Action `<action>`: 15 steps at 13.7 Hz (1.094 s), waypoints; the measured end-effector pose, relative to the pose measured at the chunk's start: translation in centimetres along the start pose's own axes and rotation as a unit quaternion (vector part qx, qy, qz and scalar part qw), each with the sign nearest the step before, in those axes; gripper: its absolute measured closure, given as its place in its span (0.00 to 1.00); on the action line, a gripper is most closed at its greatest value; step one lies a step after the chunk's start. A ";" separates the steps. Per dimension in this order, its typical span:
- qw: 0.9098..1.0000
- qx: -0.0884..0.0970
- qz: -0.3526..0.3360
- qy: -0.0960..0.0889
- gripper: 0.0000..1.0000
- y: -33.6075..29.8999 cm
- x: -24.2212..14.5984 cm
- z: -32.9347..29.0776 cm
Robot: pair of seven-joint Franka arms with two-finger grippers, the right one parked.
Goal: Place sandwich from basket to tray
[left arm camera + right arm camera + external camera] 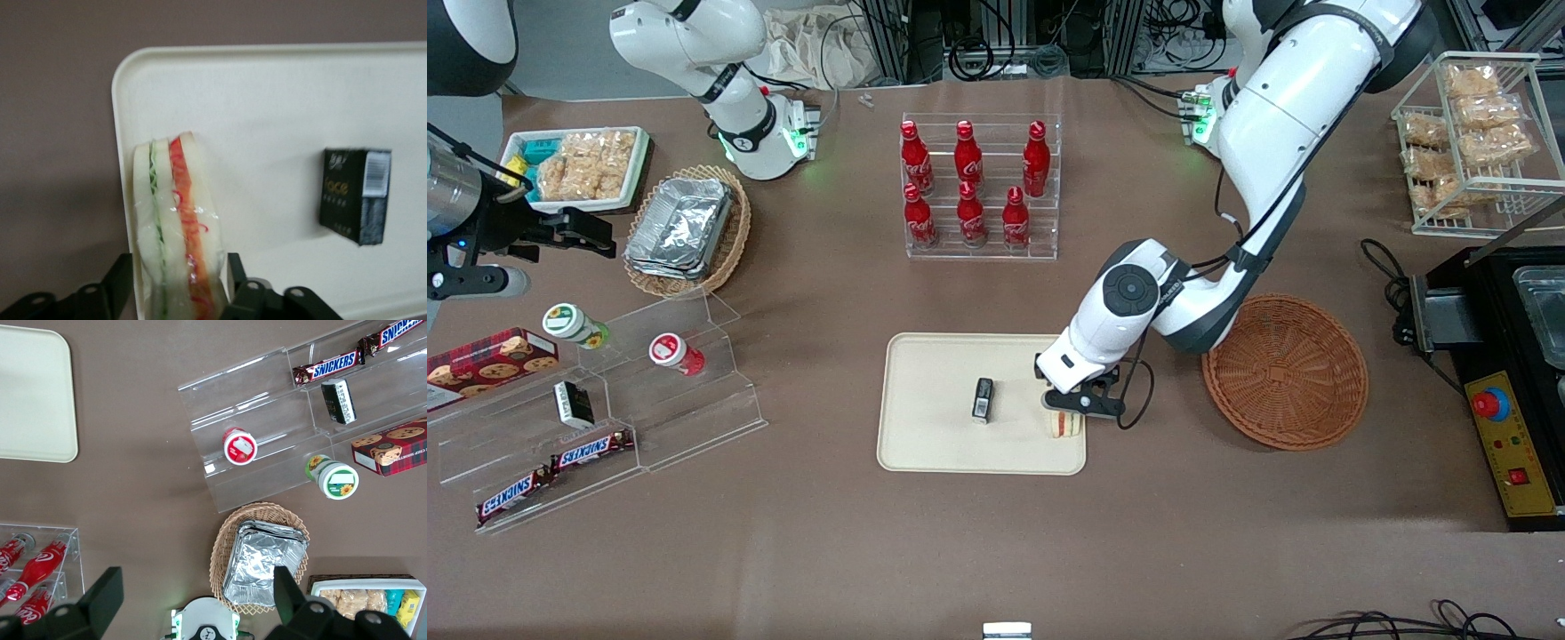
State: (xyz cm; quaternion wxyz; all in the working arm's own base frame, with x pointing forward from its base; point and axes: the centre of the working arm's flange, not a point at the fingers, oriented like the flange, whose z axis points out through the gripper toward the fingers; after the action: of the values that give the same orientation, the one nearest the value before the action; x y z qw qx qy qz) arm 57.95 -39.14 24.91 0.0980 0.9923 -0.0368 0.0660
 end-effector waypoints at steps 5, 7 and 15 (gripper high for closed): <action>0.997 0.027 -0.061 0.036 0.00 0.8 2.6 -10.9; 0.995 0.064 -0.071 0.013 0.00 -0.5 2.3 -16.2; 0.985 0.124 -0.029 -0.115 0.00 -19.1 0.0 -37.2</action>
State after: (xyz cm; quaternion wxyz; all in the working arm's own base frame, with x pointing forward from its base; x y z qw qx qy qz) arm 55.01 -12.99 57.46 -0.0291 0.9984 -0.0107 -0.0469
